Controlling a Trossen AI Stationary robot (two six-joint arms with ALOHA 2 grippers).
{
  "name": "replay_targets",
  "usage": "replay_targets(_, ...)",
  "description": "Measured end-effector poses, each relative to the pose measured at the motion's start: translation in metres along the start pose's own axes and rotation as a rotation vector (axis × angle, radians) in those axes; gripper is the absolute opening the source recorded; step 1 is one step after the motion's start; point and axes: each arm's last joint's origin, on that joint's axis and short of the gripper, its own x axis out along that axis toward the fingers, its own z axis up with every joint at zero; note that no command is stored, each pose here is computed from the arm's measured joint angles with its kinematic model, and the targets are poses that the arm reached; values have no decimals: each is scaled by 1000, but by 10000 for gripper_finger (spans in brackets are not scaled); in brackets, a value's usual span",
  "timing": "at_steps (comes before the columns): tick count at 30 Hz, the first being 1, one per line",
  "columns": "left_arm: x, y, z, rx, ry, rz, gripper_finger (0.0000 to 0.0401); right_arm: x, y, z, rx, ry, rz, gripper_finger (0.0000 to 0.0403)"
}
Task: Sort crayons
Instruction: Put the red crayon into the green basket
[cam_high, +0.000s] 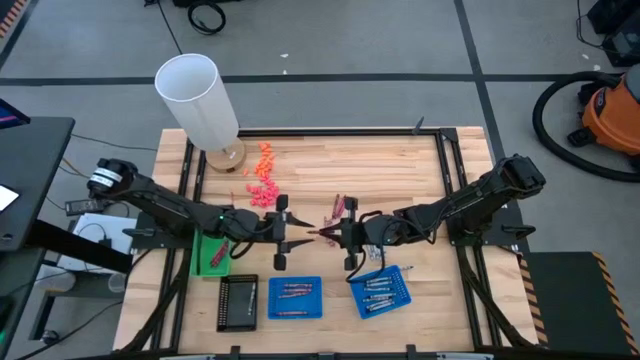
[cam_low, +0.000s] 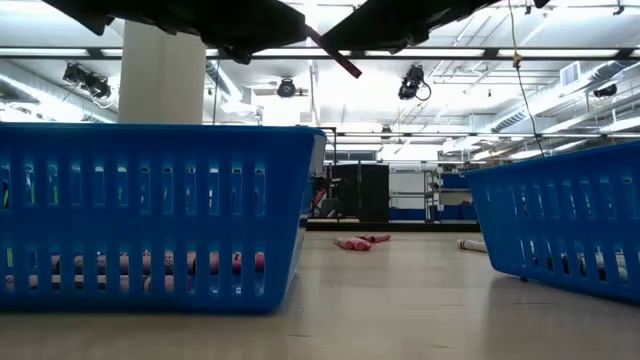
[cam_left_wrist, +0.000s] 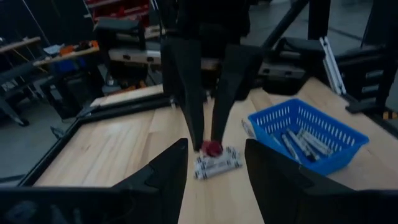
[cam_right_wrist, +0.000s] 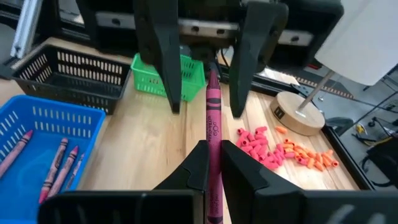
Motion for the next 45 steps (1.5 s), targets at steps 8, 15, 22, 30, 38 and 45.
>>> replay_targets(8, 5, -2, -2, -1, -23, 4, 160, 0, 0, -1, 1, 4, 1, 39)
replay_targets(15, 5, -2, -2, -3, -25, 4, 106, 0, 0, -2, -1, 9, 2, 39)
replay_targets(22, 5, -1, -2, -6, -22, 17, 50, 0, 0, -2, 0, 9, 2, 39)
replay_targets(30, 7, 3, -4, -43, -13, 33, 32, 0, 1, -2, 4, 9, 4, 64)
replay_targets(38, -2, -5, -14, -90, 150, -13, 38, 0, 1, -7, 6, 57, -14, 123)
replay_targets(45, -35, -5, -12, -220, 333, -37, 38, 0, -3, -16, -1, 147, -75, 129)
